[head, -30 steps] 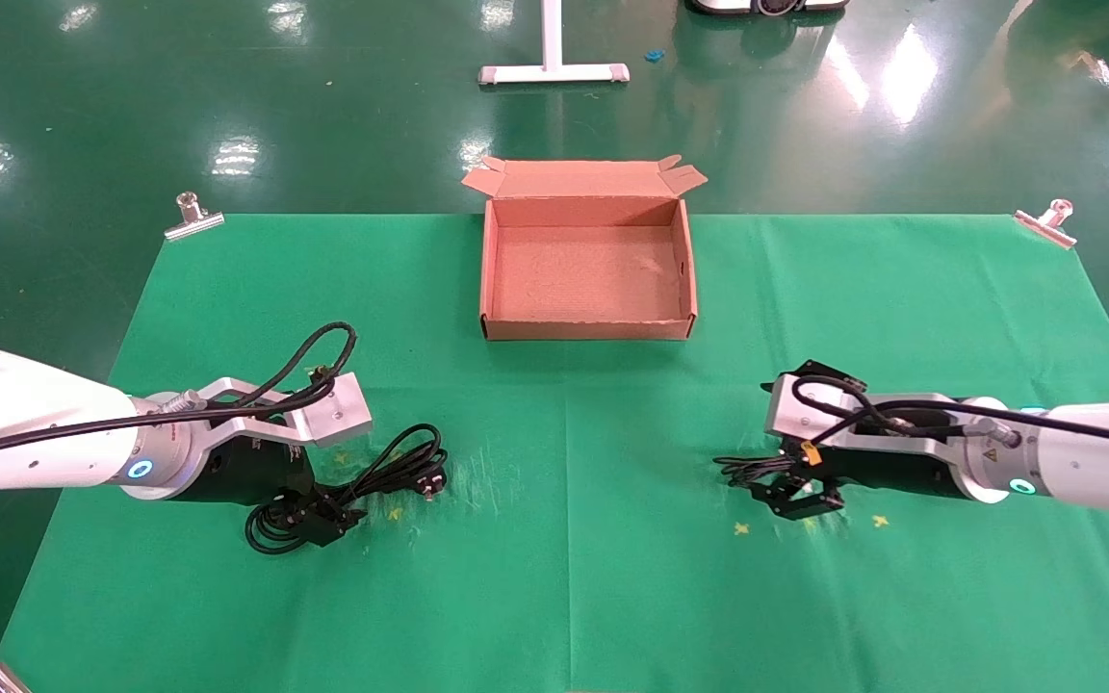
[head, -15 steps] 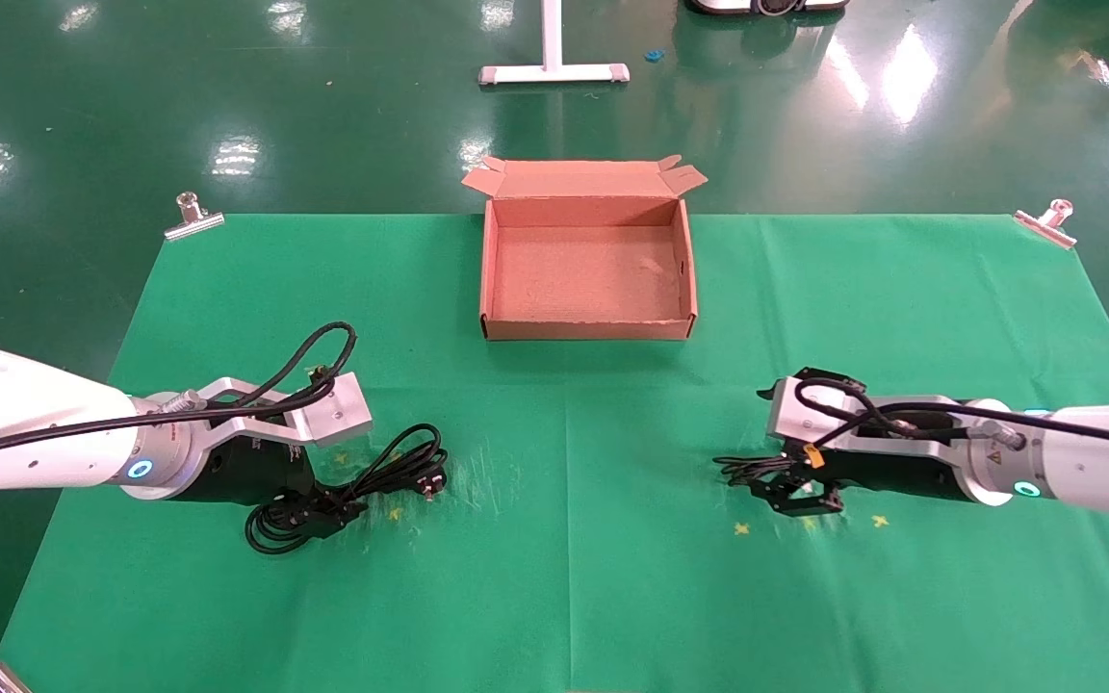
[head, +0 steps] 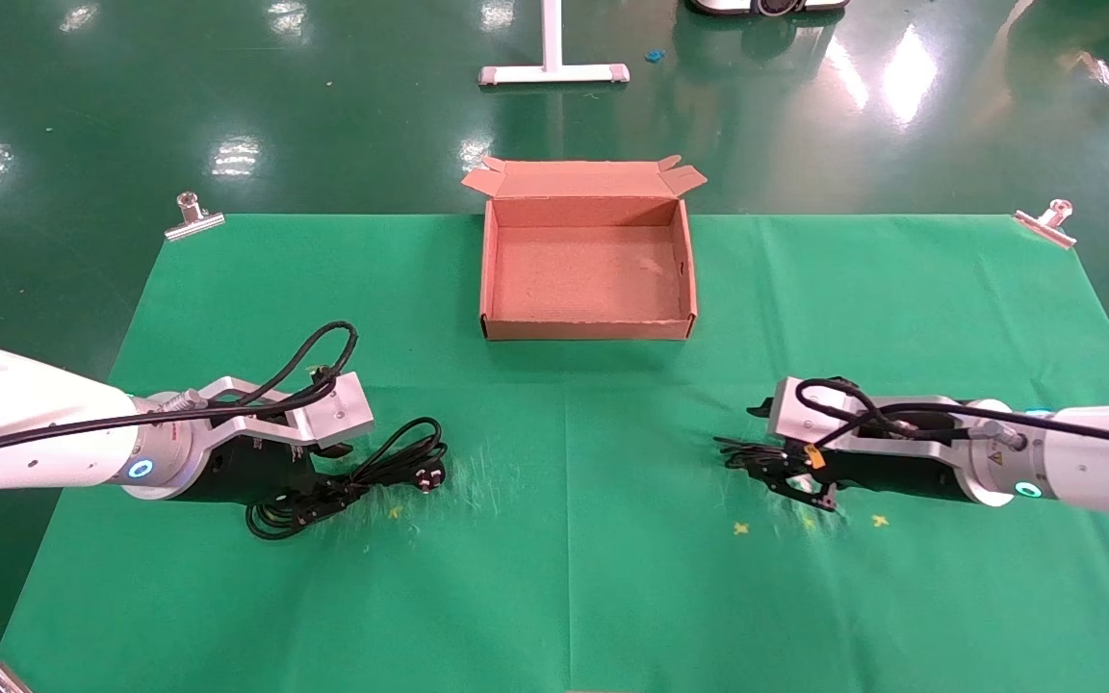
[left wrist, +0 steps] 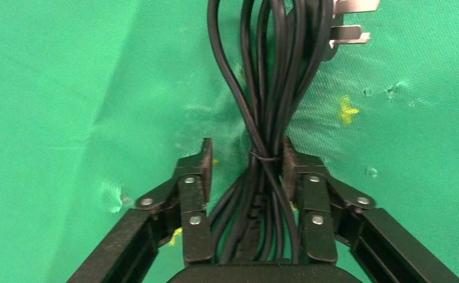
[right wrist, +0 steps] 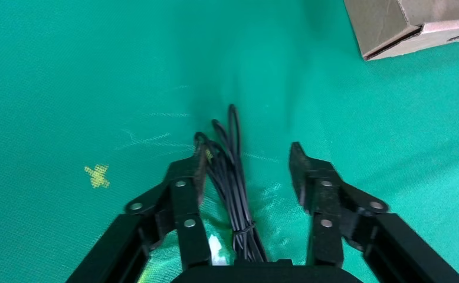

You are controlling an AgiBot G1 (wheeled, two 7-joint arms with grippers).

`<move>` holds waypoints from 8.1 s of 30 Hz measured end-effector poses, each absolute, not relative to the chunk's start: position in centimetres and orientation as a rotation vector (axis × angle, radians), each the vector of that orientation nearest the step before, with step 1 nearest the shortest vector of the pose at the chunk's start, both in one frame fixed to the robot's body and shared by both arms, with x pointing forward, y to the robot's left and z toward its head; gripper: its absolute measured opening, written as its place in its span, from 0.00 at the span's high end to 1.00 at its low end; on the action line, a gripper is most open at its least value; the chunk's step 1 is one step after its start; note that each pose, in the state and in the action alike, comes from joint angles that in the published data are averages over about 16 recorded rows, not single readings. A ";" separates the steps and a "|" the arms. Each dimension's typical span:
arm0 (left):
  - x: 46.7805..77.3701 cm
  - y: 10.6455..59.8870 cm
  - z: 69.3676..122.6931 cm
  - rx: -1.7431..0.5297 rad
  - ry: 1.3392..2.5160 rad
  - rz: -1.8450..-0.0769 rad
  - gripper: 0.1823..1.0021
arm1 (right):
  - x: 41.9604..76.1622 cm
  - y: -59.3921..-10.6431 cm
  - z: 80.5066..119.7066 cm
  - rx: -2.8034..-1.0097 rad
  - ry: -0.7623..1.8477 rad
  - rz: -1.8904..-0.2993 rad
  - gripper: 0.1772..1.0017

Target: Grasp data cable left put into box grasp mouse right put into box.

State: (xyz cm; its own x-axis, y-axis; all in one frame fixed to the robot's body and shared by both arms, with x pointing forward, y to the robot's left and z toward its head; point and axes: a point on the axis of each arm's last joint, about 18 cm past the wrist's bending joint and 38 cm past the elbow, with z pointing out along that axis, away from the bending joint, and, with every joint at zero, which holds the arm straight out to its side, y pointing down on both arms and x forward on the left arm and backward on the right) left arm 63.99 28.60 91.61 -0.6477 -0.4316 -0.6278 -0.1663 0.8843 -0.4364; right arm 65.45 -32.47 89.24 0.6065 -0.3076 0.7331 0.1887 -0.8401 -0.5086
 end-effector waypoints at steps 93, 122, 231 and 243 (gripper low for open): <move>74.2 26.7 111.7 -0.369 1.728 -0.345 0.41 | 64.1 -34.1 115.0 -1.682 0.056 -1.598 0.97; 72.4 26.7 111.0 -0.392 1.696 -0.321 0.00 | 67.3 -18.0 106.9 -1.858 -0.177 -1.484 0.97; 65.1 26.2 96.8 -0.417 2.183 -1.053 0.00 | 47.5 -30.2 99.2 -1.596 -0.231 -0.552 0.00; 59.4 26.7 96.2 -0.232 2.192 -1.397 0.00 | 47.5 -30.2 99.2 -1.596 -0.231 -0.552 0.00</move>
